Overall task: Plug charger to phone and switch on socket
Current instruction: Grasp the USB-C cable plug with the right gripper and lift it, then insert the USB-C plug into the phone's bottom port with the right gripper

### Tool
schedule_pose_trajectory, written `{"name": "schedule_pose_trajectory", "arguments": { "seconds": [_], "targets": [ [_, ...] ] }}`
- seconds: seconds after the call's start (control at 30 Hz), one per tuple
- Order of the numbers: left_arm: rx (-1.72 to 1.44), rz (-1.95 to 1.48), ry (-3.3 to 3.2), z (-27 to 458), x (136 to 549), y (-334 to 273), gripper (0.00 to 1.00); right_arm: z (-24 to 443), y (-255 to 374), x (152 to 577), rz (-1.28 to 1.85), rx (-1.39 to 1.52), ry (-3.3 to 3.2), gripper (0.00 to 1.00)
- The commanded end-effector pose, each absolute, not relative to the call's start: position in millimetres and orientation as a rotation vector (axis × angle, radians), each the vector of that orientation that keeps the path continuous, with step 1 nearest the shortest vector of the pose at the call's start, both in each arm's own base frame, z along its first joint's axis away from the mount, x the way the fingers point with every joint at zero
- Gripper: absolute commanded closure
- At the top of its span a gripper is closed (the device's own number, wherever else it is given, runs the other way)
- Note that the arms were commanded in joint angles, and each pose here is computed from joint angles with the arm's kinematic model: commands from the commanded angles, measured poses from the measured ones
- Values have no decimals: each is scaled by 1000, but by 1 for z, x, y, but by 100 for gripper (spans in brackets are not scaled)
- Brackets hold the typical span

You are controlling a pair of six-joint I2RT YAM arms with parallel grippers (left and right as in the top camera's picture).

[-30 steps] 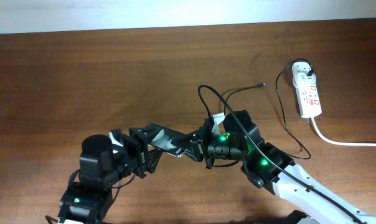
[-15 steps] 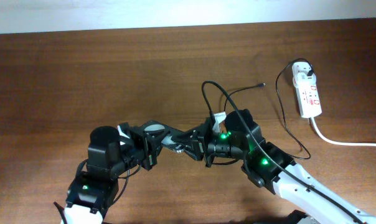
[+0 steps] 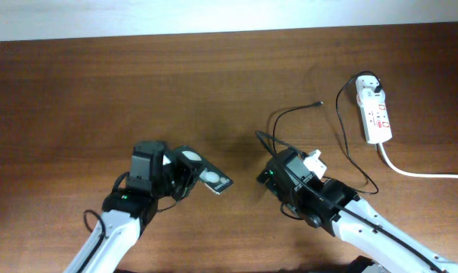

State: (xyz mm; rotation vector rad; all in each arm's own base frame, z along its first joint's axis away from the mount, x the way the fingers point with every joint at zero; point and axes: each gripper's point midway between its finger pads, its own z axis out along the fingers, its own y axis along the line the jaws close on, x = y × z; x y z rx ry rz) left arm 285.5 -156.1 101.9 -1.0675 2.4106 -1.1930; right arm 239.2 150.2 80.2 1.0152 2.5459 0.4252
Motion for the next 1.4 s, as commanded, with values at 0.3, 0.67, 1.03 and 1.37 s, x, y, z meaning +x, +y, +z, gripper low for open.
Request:
{"name": "schedule_pose_trajectory", "arguments": {
  "seconds": [0.3,0.67,1.03,1.37],
  "targets": [
    [-584,-1262,2511,63,311,-187,100,109,35,395,165,1054,2502,23],
    [-595,-1237,2502,62,314,-184,100,-5,51,498,109,1060,2587,63],
    [-602,-1224,2499,61,315,-182,100,-12,149,413,-24,-121,3038,96],
    [-305,-1507,2447,95,300,-212,100,252,166,283,578,-385,2752,96]
  ]
}}
